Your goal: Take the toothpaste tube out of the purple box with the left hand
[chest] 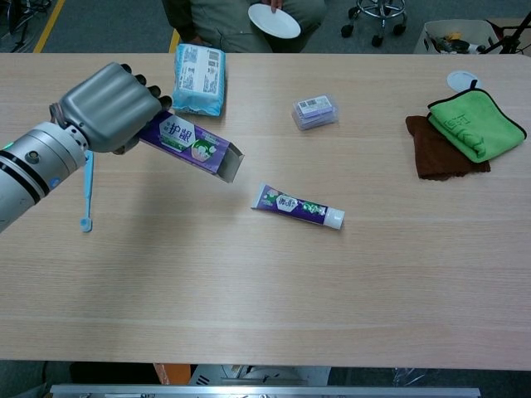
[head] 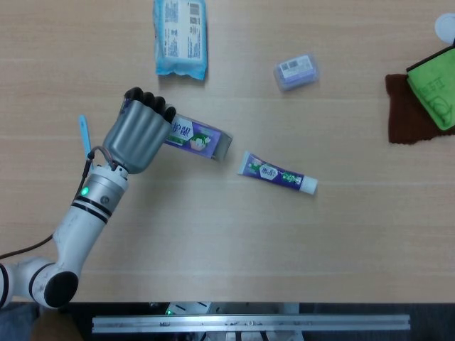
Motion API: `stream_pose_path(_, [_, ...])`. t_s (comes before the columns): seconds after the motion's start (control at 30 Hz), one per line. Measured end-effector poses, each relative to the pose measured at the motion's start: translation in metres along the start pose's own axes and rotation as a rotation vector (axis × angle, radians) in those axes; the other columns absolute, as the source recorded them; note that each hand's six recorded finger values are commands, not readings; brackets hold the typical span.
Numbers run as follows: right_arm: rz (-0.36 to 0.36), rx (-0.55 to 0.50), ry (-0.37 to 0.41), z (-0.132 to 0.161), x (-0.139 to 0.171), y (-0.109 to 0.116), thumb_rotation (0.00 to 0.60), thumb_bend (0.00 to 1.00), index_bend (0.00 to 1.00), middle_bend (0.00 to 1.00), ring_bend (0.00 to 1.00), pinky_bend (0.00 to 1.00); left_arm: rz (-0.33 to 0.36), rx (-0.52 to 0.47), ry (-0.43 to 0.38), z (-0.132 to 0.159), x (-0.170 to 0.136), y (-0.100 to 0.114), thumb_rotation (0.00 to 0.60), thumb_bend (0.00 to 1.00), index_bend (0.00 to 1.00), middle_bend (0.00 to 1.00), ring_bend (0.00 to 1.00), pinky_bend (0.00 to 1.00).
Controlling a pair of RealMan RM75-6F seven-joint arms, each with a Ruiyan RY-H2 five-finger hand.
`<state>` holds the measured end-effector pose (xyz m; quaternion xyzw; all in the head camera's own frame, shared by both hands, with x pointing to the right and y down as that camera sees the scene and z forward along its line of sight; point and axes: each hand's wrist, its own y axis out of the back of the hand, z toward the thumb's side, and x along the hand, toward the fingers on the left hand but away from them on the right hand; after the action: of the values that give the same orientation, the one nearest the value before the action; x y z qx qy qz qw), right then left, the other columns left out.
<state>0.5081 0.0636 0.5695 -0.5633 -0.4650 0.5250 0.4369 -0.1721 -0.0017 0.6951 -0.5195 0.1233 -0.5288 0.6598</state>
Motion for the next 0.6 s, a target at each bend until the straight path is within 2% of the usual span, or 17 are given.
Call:
stream_pose_path(0.17, [0.006, 0.001, 0.004, 0.002, -0.001, -0.002, 0.6, 0.2, 0.24, 0.3, 0.29, 0.32, -0.069, -0.196, -0.044, 0.001, -0.002, -0.013, 0.6, 0.33, 0.37, 0.44, 0.4, 0.41])
stream_pose_path(0.33, [0.014, 0.003, 0.004, 0.003, -0.001, -0.003, 0.6, 0.2, 0.24, 0.3, 0.29, 0.32, -0.167, -0.402, -0.081, 0.004, -0.004, -0.035, 0.6, 0.33, 0.37, 0.44, 0.39, 0.42])
stream_pose_path(0.6, [0.018, 0.004, 0.002, 0.004, 0.0, -0.004, 0.6, 0.2, 0.24, 0.3, 0.29, 0.32, -0.288, -0.45, -0.047, -0.002, 0.0, -0.081, 0.6, 0.33, 0.31, 0.41, 0.37, 0.41])
